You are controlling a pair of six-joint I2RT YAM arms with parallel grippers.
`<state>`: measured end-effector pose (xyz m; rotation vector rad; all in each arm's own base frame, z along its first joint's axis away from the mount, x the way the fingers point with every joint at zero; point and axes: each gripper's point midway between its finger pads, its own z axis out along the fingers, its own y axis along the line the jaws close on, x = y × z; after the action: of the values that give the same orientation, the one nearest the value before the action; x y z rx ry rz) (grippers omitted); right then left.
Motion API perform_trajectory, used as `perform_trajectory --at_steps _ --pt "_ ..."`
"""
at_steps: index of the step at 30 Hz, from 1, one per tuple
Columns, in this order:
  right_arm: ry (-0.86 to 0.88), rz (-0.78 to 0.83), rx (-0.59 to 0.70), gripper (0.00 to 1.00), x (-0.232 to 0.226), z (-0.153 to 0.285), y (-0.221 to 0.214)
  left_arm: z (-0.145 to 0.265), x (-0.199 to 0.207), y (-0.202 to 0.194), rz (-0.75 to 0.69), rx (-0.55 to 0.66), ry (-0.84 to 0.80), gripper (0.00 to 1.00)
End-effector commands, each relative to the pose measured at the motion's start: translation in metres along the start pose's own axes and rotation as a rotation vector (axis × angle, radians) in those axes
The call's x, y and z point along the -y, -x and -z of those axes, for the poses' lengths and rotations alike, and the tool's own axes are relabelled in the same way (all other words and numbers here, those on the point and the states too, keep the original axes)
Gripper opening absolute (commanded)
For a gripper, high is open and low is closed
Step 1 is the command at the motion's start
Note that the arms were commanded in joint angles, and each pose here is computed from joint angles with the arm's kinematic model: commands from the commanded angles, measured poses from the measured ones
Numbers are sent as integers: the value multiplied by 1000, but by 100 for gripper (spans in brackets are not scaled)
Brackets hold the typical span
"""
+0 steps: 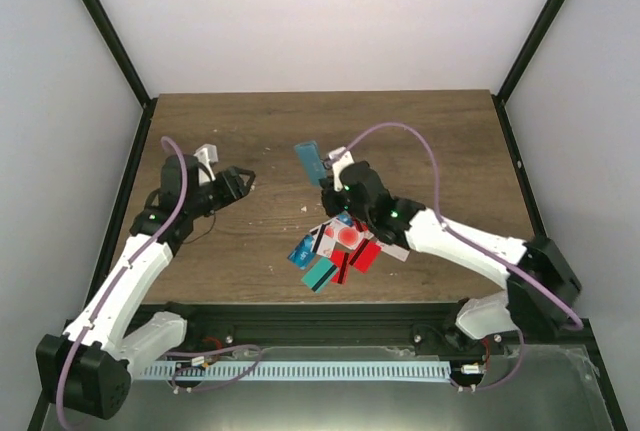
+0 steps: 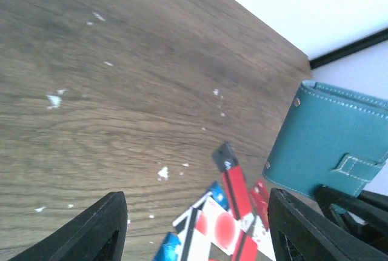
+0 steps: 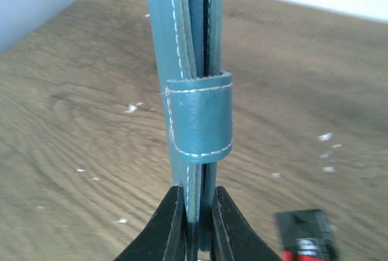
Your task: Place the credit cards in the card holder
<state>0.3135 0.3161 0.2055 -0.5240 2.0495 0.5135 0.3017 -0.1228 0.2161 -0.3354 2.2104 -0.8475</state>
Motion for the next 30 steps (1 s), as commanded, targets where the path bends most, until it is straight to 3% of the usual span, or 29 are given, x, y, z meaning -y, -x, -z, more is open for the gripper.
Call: perform_trajectory --at_steps 1,8,14,25,30 --pt "-163 150 239 1 24 41 34 3 38 2 5 -28 -80 65" --pt "-261 359 385 1 18 74 35 -3 96 -12 -38 -105 -182 65" --pt "-297 468 385 1 5 69 32 -8 131 -26 -63 -148 -274 66" --pt "-435 636 340 1 4 51 17 5 150 -22 -13 -123 -334 69" --pt "-491 726 384 1 -3 55 18 3 146 -17 52 -103 -304 74"
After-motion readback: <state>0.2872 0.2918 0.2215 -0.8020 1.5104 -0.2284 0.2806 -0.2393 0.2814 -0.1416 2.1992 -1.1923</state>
